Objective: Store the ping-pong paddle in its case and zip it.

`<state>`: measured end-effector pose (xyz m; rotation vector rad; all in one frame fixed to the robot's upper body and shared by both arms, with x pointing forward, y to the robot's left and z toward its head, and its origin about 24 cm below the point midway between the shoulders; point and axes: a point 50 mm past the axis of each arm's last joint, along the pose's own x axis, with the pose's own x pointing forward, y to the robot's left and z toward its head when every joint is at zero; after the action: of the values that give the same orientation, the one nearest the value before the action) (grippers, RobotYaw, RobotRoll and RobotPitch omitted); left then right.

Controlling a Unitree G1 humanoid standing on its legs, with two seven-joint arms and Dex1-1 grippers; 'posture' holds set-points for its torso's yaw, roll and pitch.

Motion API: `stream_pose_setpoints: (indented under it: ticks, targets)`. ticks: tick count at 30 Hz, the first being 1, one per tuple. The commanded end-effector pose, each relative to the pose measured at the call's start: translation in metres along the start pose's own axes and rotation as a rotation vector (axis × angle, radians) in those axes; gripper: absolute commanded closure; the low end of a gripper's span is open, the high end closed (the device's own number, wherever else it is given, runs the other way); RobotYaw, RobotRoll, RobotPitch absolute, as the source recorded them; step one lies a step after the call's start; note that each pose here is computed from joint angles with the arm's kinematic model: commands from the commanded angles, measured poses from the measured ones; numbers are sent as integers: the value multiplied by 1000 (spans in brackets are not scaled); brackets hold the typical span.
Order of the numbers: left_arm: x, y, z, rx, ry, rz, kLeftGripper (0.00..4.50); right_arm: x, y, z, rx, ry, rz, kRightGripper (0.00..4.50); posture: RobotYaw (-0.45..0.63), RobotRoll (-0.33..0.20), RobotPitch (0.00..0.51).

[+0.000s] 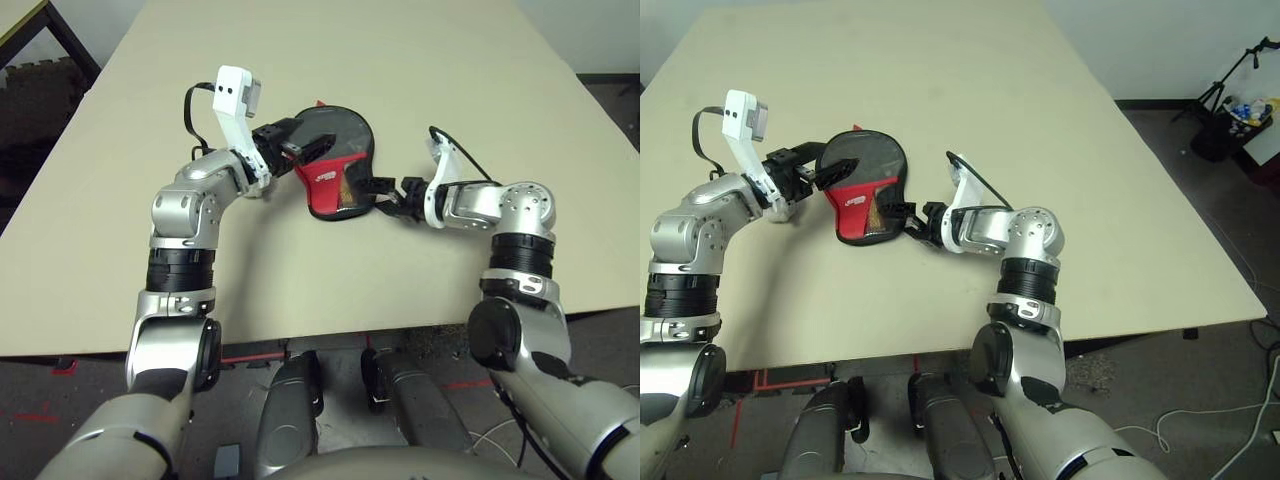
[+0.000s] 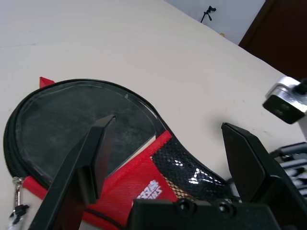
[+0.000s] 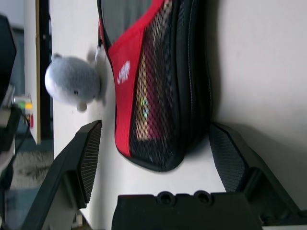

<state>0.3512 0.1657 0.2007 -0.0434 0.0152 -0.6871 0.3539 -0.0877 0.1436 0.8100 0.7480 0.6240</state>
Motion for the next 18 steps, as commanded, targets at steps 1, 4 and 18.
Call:
stream_pose_setpoints:
  ticks: [1, 4, 18]
  targets:
    - [0, 0, -7, -11, 12, 1, 0, 12, -3, -5, 25, 5, -32, 47, -76, 0, 228]
    - [0, 1, -7, -13, 8, 6, 0, 16, -2, -7, 29, 7, -29, 47, -76, 0, 234]
    - [-15, 15, 8, 39, 8, 53, 0, 4, -2, -21, -4, 91, -36, 2446, -70, 0, 321]
